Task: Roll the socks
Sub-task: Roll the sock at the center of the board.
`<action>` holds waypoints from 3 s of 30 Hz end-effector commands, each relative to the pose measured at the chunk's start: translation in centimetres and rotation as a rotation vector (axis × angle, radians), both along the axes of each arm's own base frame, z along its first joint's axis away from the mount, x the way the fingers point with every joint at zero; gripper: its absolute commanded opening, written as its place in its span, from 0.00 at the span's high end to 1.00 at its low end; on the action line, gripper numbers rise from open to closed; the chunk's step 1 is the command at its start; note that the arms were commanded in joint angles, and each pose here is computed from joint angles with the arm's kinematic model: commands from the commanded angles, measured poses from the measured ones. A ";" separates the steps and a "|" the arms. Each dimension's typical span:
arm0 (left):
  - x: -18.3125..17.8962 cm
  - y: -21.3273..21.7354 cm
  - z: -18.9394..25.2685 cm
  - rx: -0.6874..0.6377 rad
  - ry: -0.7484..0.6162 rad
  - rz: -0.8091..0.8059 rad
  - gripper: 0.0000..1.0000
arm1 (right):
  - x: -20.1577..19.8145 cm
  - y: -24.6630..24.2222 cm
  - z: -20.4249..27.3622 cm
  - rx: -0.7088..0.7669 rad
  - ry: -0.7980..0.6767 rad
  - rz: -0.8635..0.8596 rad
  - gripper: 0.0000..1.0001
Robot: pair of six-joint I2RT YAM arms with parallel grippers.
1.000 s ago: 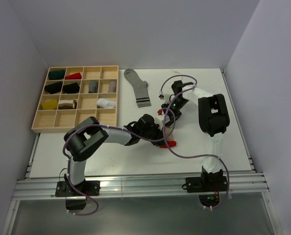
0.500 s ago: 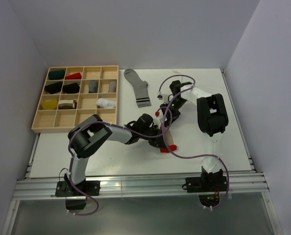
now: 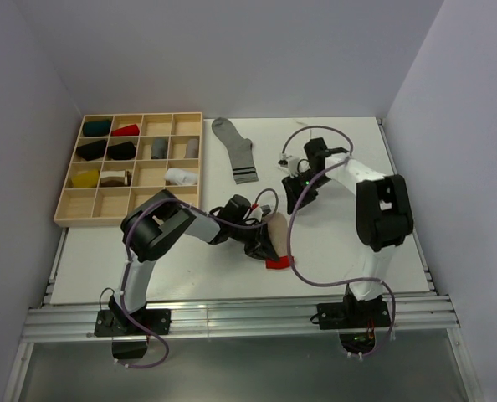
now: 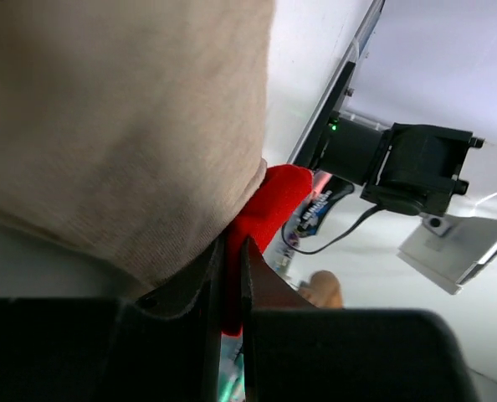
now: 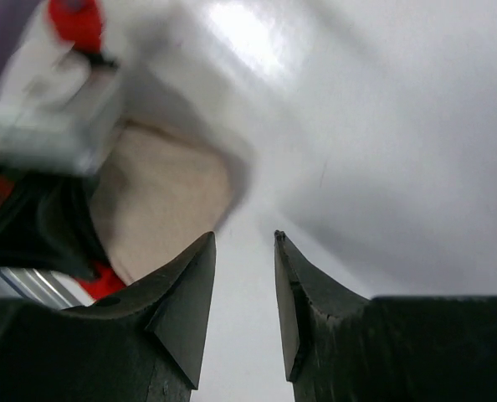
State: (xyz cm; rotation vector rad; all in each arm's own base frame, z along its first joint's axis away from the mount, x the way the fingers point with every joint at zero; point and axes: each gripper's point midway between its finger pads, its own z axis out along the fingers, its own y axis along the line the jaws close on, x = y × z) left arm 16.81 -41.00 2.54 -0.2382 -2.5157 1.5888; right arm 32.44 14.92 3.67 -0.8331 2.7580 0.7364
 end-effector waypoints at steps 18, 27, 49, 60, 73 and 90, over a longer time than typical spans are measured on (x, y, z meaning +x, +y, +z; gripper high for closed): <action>2.5 2.5 -4.1 0.255 0.244 0.071 1.00 | -11.8 1.6 3.2 0.051 -0.641 0.605 0.45; 2.0 2.8 -4.3 0.261 0.260 0.048 1.00 | -13.6 3.9 1.2 0.012 -0.745 0.721 0.44; 1.8 3.2 -3.6 0.222 0.250 0.003 1.00 | -13.5 5.2 -2.5 -0.123 -0.767 0.784 0.60; 8.3 4.1 2.7 0.061 0.015 0.182 0.82 | -16.5 4.9 -3.4 -0.021 -0.528 0.865 0.81; 11.2 5.5 5.9 0.000 -0.223 0.374 0.79 | -16.5 5.1 -1.1 0.196 -0.206 0.870 0.81; 9.1 6.9 12.5 0.053 -1.109 0.406 0.67 | -12.5 3.4 0.0 0.412 0.329 0.682 0.79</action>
